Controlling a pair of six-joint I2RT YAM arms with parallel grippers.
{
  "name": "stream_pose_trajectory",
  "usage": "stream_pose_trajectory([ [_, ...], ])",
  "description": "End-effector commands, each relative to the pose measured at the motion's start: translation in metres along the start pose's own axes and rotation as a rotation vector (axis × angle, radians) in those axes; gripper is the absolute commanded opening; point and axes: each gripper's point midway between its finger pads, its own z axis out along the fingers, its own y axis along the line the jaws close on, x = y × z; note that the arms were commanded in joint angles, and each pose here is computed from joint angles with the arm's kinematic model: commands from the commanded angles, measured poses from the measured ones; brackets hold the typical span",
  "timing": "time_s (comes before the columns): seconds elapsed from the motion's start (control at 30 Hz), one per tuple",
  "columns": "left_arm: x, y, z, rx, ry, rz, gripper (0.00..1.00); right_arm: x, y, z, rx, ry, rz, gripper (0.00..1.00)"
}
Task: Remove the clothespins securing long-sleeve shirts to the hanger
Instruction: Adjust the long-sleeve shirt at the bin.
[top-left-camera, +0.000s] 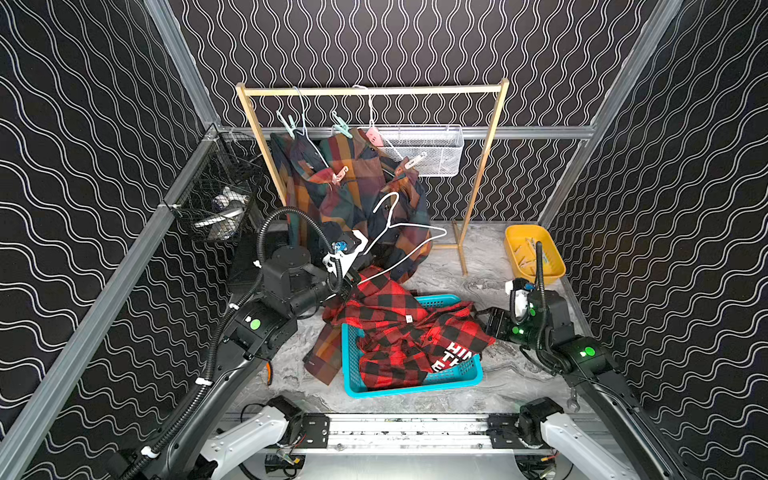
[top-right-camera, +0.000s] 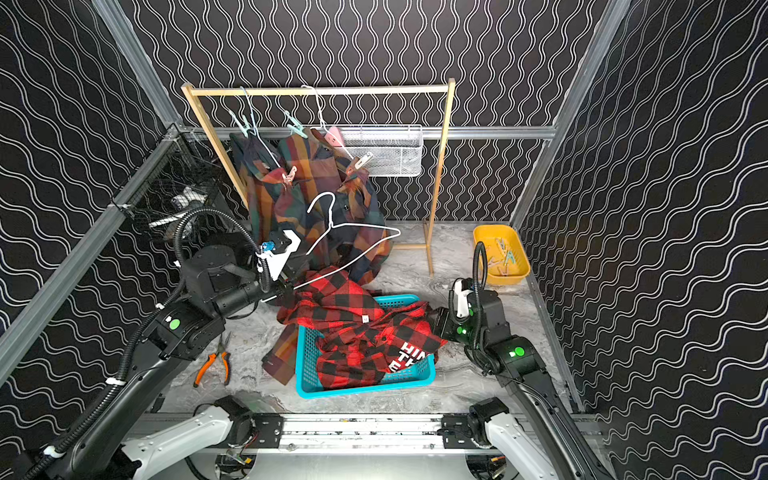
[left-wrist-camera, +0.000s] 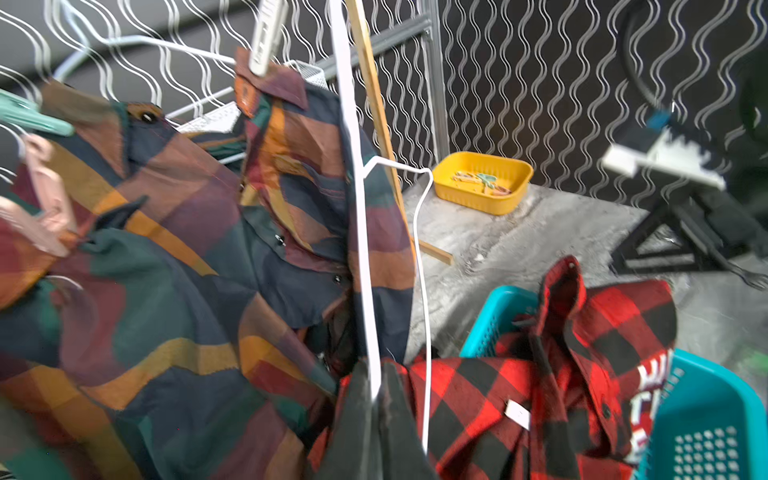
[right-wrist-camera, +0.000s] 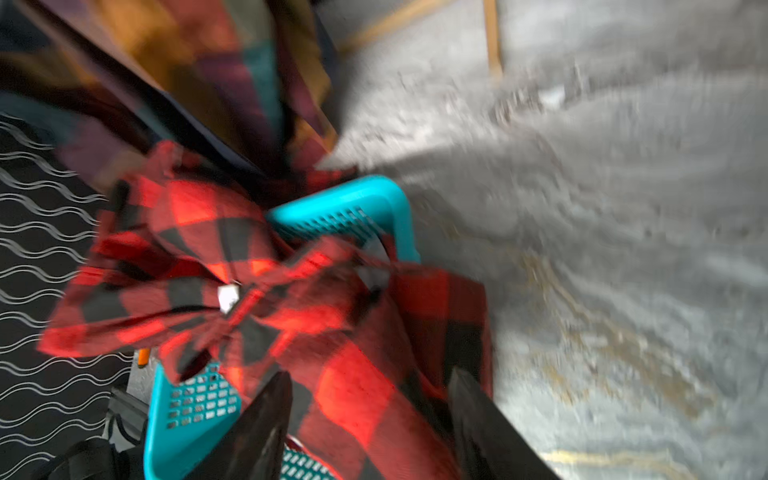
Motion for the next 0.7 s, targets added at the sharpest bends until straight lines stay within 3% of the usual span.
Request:
stream_pose_trajectory([
  [0.0, -0.025, 0.009, 0.0, -0.039, -0.098, -0.015, 0.0, 0.015, -0.002, 0.01, -0.038, 0.038, 0.091, 0.65],
  [0.13, -0.032, 0.003, -0.001, 0.002, -0.125, -0.03, 0.0, 0.023, 0.006, 0.028, -0.116, 0.078, 0.122, 0.64],
  [0.2, -0.034, 0.002, -0.001, 0.01, -0.134, -0.035, 0.0, 0.022, 0.012, 0.035, -0.161, 0.08, 0.125, 0.57],
  [0.33, -0.036, -0.001, -0.002, 0.029, -0.137, -0.039, 0.0, 0.004, 0.028, 0.033, -0.214, 0.038, 0.065, 0.13],
  [0.4, -0.037, 0.0, -0.003, 0.024, -0.139, -0.043, 0.0, -0.008, 0.038, 0.027, -0.233, 0.014, 0.017, 0.0],
  [0.67, -0.041, 0.007, -0.012, -0.025, -0.165, -0.047, 0.0, -0.018, 0.11, -0.001, -0.37, 0.008, -0.232, 0.0],
])
